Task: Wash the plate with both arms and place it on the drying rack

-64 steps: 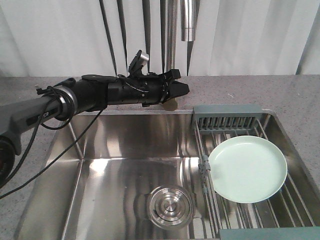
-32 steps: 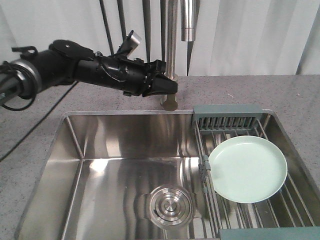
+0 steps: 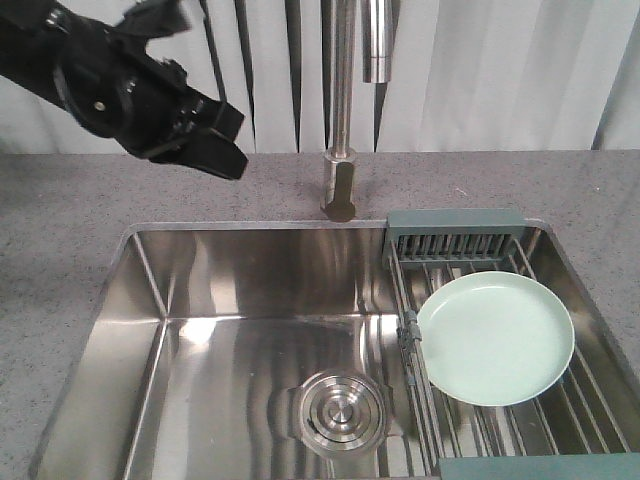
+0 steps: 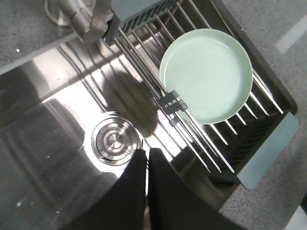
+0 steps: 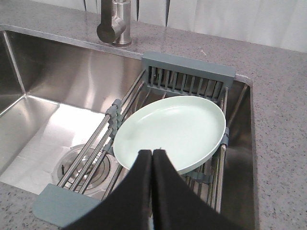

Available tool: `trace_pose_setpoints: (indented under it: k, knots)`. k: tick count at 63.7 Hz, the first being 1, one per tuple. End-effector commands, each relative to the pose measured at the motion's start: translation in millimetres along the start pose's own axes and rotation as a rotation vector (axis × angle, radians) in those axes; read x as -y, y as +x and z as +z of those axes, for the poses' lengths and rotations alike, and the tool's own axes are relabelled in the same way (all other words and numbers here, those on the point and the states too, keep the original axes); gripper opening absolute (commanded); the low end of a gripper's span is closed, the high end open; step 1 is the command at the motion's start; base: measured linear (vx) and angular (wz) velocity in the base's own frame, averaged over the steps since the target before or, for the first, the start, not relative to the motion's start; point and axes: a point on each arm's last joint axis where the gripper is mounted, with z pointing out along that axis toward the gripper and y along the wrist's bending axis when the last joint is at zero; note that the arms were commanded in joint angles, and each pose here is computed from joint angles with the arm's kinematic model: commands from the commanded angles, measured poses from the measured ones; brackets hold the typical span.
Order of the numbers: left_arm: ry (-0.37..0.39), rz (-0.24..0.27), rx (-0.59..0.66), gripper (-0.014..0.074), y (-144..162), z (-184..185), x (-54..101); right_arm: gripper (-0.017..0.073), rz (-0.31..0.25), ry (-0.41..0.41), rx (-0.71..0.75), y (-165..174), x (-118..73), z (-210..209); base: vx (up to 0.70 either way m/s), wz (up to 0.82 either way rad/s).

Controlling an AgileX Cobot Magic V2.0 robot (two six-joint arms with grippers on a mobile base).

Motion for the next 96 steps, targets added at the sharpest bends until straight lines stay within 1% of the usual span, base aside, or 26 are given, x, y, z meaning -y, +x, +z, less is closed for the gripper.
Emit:
trace_pose_setpoints:
  k: [1, 7, 13, 17, 21, 26, 39, 43, 52, 61, 81, 86, 92, 96]
  knots:
    - [0.005, 0.044, 0.110, -0.0006, 10, -52, 31.1, -0.0005, -0.013, 0.018, 0.084, -14, 1.7, -3, 0.00, 0.00]
    - [-0.019, 0.066, 0.135, -0.0006, 35, -76, 43.3, -0.0005, -0.013, 0.018, 0.084, -14, 1.7, -3, 0.00, 0.00]
    - [-0.067, 0.078, 0.150, -0.0006, 63, -91, 47.8, -0.0005, -0.013, 0.018, 0.083, -13, 1.7, -3, 0.00, 0.00]
    - [-0.111, 0.085, 0.170, -0.0006, 87, -98, 48.3, -0.0005, -0.013, 0.018, 0.083, -13, 1.7, -3, 0.00, 0.00]
    - [-0.155, 0.085, 0.183, -0.0006, 111, -98, 45.0, -0.0005, -0.013, 0.018, 0.083, -13, 1.7, -3, 0.00, 0.00]
    - [-0.191, 0.091, 0.239, -0.0006, 140, -101, 43.6, -0.0005, -0.010, 0.016, 0.083, -13, 1.5, -3, 0.00, 0.00]
    - [-0.224, 0.061, 0.328, -0.0006, 206, -82, 30.0, -0.0005, -0.010, 0.016, 0.082, -13, 1.5, -3, 0.00, 0.00]
    - [-0.231, 0.052, 0.332, -0.0006, 223, -74, 25.3, -0.0005, -0.010, 0.016, 0.082, -13, 1.5, -3, 0.00, 0.00]
    - [-0.233, 0.030, 0.283, -0.0006, 255, -57, 16.5, -0.0005, -0.010, 0.016, 0.082, -13, 1.5, -3, 0.00, 0.00]
    - [-0.234, 0.017, 0.250, -0.0006, 269, -48, 11.7, -0.0005, -0.010, 0.016, 0.082, -13, 1.5, -3, 0.00, 0.00]
    - [-0.236, 0.018, 0.246, -0.0006, 270, -46, 10.6, -0.0005, -0.010, 0.016, 0.082, -13, 1.5, -3, 0.00, 0.00]
    - [-0.248, 0.024, 0.279, -0.0006, 268, -47, 9.6, -0.0005, -0.010, 0.016, 0.082, -13, 1.5, -3, 0.00, 0.00]
    - [-0.265, 0.024, 0.380, -0.0006, 260, -48, 7.1, -0.0005, -0.010, 0.016, 0.082, -13, 1.5, -3, 0.00, 0.00]
    - [-0.293, 0.025, 0.431, -0.0006, 261, -42, 0.5, -0.0005, -0.010, 0.016, 0.082, -13, 1.5, -3, 0.00, 0.00]
